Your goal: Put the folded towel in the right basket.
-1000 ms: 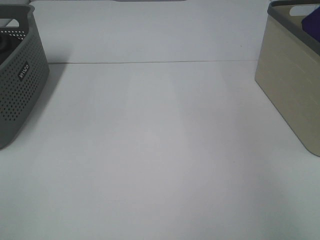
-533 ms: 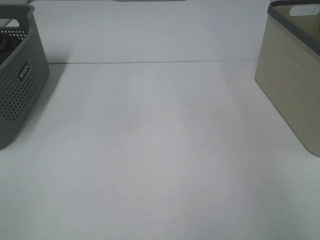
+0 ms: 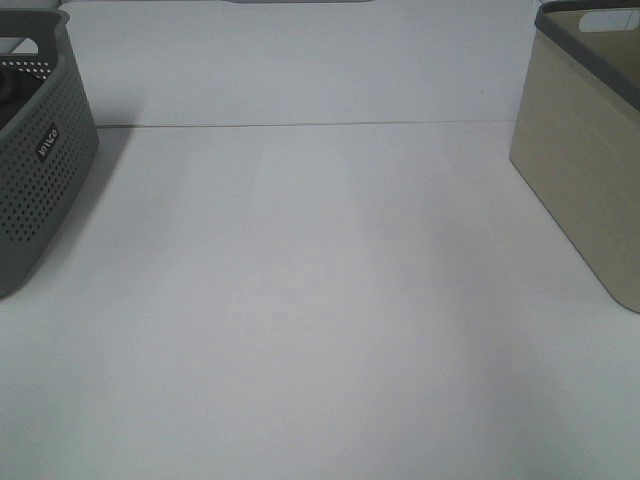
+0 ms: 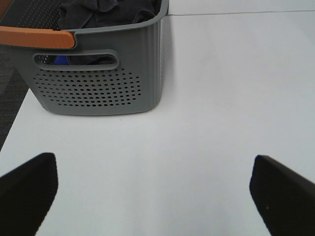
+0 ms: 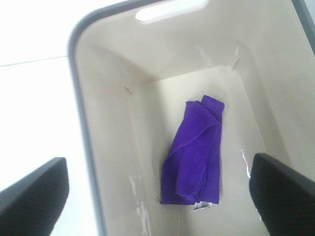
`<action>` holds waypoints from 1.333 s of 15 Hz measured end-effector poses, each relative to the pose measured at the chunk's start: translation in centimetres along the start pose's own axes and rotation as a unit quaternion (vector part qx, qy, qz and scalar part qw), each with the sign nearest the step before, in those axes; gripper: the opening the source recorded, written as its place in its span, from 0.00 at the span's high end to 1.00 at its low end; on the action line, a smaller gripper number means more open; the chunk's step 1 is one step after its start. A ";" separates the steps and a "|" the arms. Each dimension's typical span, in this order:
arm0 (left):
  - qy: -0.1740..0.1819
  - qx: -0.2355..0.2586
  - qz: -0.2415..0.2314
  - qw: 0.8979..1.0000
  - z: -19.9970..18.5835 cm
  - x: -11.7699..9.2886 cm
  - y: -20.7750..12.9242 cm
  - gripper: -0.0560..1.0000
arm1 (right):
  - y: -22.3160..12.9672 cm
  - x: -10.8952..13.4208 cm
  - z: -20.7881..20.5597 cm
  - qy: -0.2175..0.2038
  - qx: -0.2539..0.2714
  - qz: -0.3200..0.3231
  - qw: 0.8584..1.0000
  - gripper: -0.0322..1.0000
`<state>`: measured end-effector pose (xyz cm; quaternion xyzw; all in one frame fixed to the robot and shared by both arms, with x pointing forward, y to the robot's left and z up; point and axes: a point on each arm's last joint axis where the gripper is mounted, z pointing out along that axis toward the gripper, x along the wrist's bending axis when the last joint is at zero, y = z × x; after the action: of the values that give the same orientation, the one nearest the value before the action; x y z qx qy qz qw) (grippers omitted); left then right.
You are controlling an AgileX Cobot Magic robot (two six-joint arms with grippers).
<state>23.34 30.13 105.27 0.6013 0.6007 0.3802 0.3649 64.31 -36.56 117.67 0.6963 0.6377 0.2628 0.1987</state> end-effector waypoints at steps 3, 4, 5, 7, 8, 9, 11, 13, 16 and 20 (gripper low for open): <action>0.000 0.000 0.000 1.000 0.0 0.0 0.0 0.01 | -3.4 5.0 -6.1 0.030 -0.023 -0.056 0.998 0.04; 0.000 0.000 0.000 1.000 0.0 0.0 0.0 0.01 | -5.5 6.0 -7.0 0.038 -0.026 -0.061 0.997 0.04; 0.000 0.000 0.000 1.000 0.0 0.0 0.0 0.01 | -8.1 6.5 -9.0 0.042 -0.042 -0.066 0.996 0.04; 0.000 0.000 0.000 1.000 0.0 0.0 0.0 0.01 | -14.5 6.6 -11.3 0.050 -0.064 -0.058 0.995 0.04; 0.000 0.000 0.000 1.000 0.0 0.0 0.0 0.01 | -16.3 6.5 -12.0 0.051 -0.072 -0.056 0.994 0.04; 0.000 0.000 0.000 1.000 0.0 0.0 0.0 0.01 | -19.7 6.3 -13.1 0.051 -0.086 -0.059 0.993 0.04; 0.000 0.000 0.000 1.000 0.0 0.0 0.0 0.01 | -26.4 5.9 -14.4 0.050 -0.112 -0.075 0.990 0.05; 0.000 0.000 0.000 1.000 0.0 0.0 0.0 0.01 | -31.4 5.4 -14.4 0.042 -0.134 -0.093 0.986 0.05; 0.000 0.000 0.000 1.000 0.0 0.0 0.0 0.01 | -37.3 4.9 -14.6 0.038 -0.199 -0.104 0.974 0.05; 0.000 0.000 0.000 1.000 0.0 0.0 0.0 0.01 | -40.7 4.6 -15.6 0.023 -0.209 -0.123 0.970 0.05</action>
<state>23.34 30.13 105.27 0.6013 0.6007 0.3802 0.3649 22.97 -28.54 105.55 0.5493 0.6538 0.3796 0.3558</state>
